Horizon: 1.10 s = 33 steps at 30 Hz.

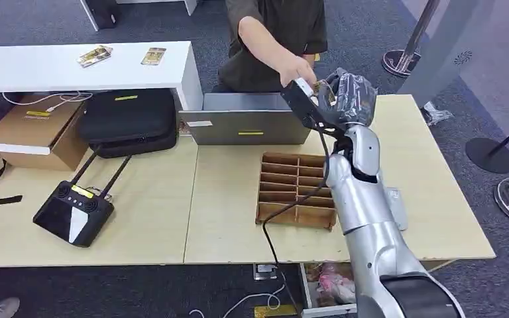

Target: Pass the card to the sensor for recognition and then transmit it.

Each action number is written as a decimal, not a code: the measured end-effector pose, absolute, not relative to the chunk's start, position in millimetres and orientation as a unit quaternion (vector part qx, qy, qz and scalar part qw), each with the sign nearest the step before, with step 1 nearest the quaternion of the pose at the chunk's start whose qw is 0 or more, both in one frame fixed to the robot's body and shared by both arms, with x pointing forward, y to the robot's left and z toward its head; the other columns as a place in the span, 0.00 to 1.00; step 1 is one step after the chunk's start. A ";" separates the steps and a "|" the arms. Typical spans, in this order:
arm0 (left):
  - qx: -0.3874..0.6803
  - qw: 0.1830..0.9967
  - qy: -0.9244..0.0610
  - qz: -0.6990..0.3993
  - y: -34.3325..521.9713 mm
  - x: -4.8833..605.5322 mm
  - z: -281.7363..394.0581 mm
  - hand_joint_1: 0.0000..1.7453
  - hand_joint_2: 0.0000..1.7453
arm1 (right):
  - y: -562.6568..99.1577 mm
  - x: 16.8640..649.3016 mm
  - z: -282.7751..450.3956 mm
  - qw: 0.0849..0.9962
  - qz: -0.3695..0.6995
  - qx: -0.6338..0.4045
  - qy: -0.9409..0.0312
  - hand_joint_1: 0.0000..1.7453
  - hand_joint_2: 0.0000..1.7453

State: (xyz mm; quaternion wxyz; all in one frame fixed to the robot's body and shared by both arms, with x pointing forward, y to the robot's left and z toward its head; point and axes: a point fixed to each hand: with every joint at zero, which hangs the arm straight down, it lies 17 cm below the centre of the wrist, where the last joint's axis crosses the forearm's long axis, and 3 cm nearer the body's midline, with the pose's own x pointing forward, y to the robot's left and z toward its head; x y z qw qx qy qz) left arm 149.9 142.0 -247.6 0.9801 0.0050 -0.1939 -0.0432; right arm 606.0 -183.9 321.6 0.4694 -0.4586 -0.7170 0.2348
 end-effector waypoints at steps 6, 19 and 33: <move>0.006 0.980 -0.196 -0.037 142.5 151.5 -247.2 0.00 0.00 | -184.0 606.9 318.3 0.472 0.237 -0.457 -0.716 0.00 1.00; 0.003 0.979 -0.199 -0.034 140.1 153.2 -246.2 0.00 0.00 | -187.0 607.1 314.1 0.470 0.238 -0.464 -0.712 0.00 1.00; 0.007 0.980 -0.198 -0.012 142.7 154.3 -246.2 0.00 0.00 | -187.4 598.6 310.1 0.448 0.255 -0.488 -0.704 0.00 1.00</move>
